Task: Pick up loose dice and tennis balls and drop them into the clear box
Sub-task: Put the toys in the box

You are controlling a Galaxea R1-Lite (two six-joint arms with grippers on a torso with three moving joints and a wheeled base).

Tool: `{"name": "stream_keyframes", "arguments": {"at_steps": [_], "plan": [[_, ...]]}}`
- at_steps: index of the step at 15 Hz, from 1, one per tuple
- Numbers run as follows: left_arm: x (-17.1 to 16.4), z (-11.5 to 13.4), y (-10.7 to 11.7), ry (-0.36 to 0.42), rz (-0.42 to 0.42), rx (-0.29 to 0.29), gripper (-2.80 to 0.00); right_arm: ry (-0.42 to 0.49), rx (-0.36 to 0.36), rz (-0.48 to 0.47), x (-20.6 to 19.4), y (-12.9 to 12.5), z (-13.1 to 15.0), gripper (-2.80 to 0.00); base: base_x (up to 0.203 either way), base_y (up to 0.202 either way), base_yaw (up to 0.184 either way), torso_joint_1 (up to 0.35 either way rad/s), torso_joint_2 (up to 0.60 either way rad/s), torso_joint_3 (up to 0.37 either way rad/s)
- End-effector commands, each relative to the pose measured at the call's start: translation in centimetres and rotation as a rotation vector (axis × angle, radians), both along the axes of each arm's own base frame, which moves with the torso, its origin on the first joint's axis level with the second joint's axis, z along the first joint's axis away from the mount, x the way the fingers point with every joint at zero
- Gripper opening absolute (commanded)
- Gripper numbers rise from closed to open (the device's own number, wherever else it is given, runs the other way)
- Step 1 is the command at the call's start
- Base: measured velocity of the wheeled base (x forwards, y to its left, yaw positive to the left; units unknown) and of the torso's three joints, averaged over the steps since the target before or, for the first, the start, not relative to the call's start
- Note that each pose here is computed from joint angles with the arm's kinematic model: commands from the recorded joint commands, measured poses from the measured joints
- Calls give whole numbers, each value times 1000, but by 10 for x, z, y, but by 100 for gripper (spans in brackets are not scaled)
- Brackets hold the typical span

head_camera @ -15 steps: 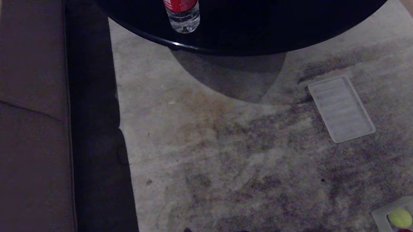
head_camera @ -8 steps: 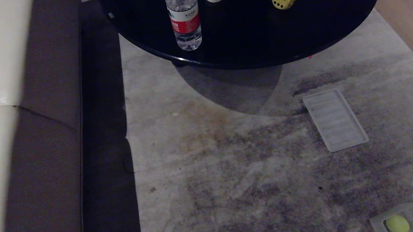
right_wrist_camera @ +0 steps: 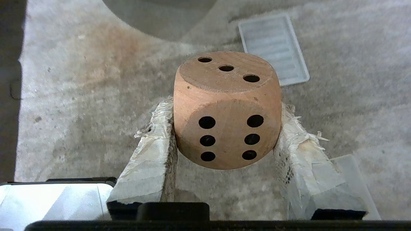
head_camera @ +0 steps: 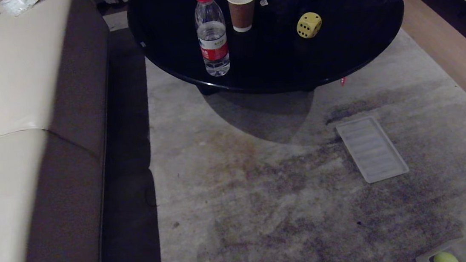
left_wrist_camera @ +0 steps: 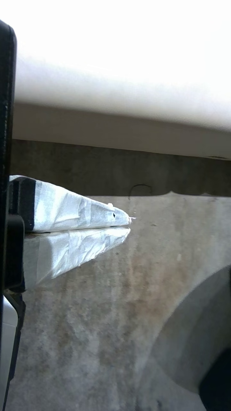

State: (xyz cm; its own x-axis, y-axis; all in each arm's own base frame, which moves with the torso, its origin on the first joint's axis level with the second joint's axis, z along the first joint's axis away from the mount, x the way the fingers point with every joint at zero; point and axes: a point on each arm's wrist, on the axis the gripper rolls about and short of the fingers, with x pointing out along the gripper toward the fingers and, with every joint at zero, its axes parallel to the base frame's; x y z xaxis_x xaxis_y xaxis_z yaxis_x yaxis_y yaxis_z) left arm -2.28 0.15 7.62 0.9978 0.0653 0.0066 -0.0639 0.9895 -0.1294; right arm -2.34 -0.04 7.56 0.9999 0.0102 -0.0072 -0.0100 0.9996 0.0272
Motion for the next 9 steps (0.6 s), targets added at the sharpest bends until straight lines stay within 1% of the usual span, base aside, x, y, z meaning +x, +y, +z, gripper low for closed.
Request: {"name": "stream_keyframes", "arguments": {"at_steps": [1,9], "plan": [[0,0,0,2,1,-1,-280,2,0,1,0,0,0,-280,0,0,0,6,1,199],[0,0,0,2,1,-1,-280,4,0,0,0,0,0,-280,0,0,0,2,0,202]]}}
